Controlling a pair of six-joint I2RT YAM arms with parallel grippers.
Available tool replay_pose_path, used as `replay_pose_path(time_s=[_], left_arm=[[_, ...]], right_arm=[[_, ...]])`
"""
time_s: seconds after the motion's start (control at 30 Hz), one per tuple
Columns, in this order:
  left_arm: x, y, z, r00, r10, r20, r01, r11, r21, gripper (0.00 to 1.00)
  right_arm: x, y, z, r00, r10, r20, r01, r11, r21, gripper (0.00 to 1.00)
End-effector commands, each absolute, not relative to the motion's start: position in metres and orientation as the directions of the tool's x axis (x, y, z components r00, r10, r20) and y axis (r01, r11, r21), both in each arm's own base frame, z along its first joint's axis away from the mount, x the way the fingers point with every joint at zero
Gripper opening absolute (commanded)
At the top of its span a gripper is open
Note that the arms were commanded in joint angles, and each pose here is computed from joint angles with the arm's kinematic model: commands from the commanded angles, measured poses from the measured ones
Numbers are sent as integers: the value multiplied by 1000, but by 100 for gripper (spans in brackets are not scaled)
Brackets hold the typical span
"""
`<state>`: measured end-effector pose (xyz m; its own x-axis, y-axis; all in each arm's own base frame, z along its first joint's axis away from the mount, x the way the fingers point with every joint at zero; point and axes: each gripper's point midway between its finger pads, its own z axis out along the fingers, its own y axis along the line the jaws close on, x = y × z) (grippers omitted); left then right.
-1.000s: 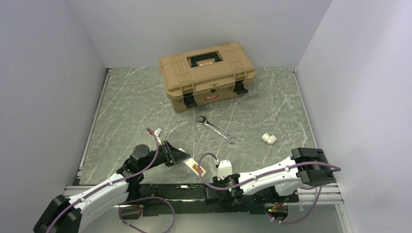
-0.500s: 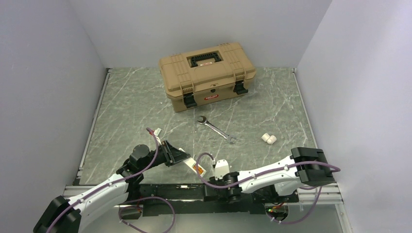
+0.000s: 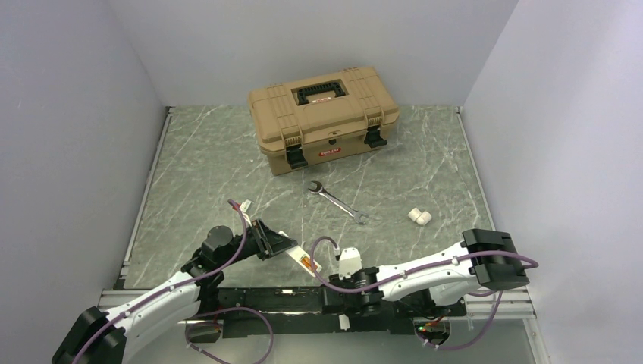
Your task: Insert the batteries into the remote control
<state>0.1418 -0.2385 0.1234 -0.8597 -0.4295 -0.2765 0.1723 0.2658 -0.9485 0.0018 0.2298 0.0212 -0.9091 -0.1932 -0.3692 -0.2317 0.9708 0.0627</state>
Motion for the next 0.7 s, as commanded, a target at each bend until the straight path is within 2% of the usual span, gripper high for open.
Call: replay_pose_path(time_s=[0.0, 0.37, 0.67], left_arm=[[139, -235, 112, -855, -434, -282, 173, 275, -946, 2], [139, -235, 112, -855, -433, -285, 175, 277, -945, 2], [139, -236, 114, -857, -431, -283, 175, 273, -946, 2]], right_arm=[[6, 236, 31, -901, -171, -398, -223, 971, 90, 52], [6, 248, 40, -900, -132, -416, -235, 950, 207, 55], [-5, 253, 25, -908, -182, -378, -273, 940, 203, 54]])
